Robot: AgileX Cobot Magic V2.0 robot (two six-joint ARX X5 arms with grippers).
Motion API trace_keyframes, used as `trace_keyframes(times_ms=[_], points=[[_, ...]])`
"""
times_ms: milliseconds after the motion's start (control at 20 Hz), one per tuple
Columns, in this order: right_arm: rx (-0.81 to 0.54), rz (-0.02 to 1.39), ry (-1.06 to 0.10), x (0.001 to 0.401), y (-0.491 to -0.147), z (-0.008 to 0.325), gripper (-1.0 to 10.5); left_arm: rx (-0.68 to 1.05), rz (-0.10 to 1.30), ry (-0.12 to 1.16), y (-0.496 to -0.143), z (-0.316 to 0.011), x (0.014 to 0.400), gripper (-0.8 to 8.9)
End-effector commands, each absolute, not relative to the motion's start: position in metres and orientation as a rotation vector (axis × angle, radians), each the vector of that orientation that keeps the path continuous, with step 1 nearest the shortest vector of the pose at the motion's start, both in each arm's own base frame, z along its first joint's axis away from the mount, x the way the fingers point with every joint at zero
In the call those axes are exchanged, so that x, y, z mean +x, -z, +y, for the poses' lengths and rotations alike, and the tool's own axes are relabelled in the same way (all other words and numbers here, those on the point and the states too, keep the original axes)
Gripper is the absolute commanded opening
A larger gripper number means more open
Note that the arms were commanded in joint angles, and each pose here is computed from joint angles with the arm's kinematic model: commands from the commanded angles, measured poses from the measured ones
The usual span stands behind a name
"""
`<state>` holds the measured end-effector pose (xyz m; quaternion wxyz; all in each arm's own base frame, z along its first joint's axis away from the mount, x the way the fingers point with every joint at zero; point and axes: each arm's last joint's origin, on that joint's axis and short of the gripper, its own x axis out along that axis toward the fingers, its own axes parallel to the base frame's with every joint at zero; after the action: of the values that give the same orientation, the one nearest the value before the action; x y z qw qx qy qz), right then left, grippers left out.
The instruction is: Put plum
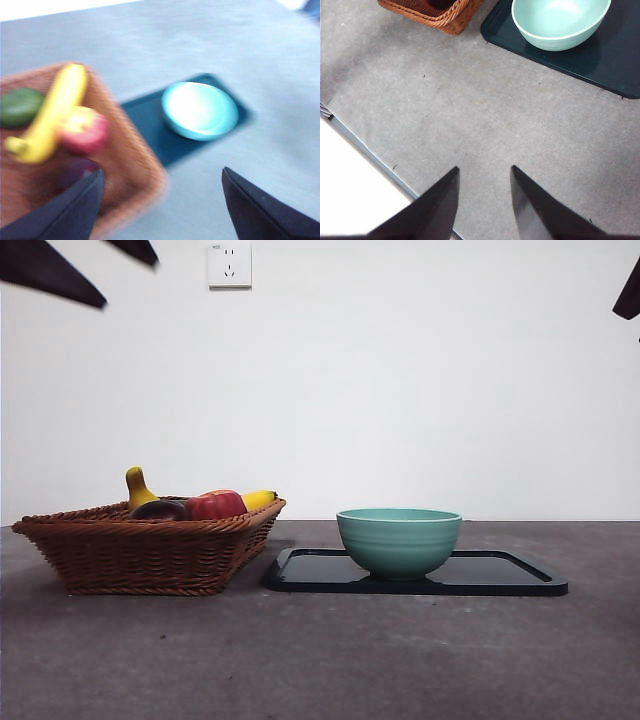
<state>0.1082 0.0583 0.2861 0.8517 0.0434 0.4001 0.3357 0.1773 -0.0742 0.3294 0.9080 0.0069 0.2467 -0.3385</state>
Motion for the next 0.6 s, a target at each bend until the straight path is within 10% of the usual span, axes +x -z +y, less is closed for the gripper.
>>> trace_keyframes(times_ms=[50,600], points=[[0.095,0.832,-0.708,0.109,-0.288,0.059,1.6,-0.030,0.526,0.814,-0.338,-0.070,0.155,3.73],[0.104,0.837,-0.704,0.110,-0.288,0.059,1.6,-0.037,0.692,0.887,-0.331,-0.060,0.119,3.73]])
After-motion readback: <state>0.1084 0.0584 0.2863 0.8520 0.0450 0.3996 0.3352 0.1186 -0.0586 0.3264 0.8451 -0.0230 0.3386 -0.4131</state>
